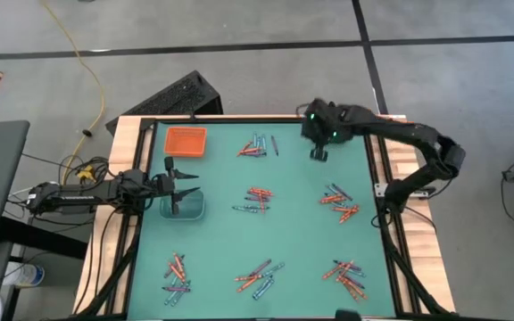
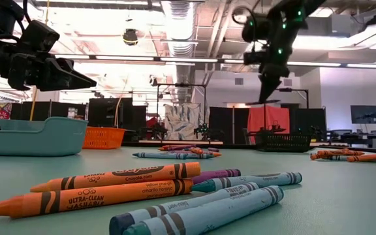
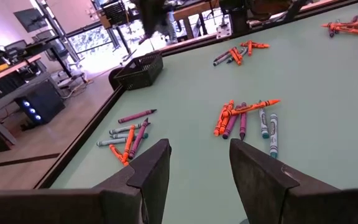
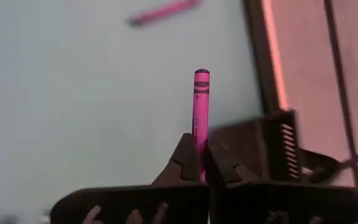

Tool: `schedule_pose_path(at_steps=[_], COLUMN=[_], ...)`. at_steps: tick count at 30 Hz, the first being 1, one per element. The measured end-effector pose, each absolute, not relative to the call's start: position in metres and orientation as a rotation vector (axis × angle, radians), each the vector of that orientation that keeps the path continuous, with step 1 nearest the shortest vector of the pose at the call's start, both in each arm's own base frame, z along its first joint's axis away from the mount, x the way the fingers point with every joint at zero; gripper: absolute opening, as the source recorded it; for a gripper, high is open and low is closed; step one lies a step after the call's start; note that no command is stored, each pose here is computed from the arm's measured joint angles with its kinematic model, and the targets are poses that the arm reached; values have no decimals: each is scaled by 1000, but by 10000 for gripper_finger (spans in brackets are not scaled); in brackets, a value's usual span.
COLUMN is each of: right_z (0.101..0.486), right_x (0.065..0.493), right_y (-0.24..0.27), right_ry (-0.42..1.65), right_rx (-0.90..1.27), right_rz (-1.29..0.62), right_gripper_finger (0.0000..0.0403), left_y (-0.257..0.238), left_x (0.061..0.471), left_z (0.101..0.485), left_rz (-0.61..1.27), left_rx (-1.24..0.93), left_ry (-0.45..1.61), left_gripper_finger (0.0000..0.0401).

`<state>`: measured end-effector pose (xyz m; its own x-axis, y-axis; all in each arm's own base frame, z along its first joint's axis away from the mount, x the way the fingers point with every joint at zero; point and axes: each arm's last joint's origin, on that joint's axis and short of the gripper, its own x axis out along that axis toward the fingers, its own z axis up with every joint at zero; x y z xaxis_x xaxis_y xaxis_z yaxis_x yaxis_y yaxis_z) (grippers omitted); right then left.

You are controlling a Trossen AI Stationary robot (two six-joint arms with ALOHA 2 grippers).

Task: Sort crayons
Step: Put the purple crayon into the black basket

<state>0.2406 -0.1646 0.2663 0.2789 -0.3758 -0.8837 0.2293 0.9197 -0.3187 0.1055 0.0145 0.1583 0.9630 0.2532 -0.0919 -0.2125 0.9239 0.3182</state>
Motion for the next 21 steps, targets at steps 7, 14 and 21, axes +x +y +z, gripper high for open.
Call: schedule_pose_path(at_steps=[7,14,21], right_z=[263,235,198], right_x=[207,181,180], right_y=[-218,-256,-275], right_ry=[1250,1317,1398], right_rx=[-164,-14,82], right_rz=[-507,-516,-488], right_gripper_finger=[0,0,18], left_y=[15,15,14], left_x=[105,106,106], left_z=[158,159,159], left_rz=[240,242,244], left_rx=[311,311,256], left_ry=[132,122,118], left_gripper_finger=[158,158,158])
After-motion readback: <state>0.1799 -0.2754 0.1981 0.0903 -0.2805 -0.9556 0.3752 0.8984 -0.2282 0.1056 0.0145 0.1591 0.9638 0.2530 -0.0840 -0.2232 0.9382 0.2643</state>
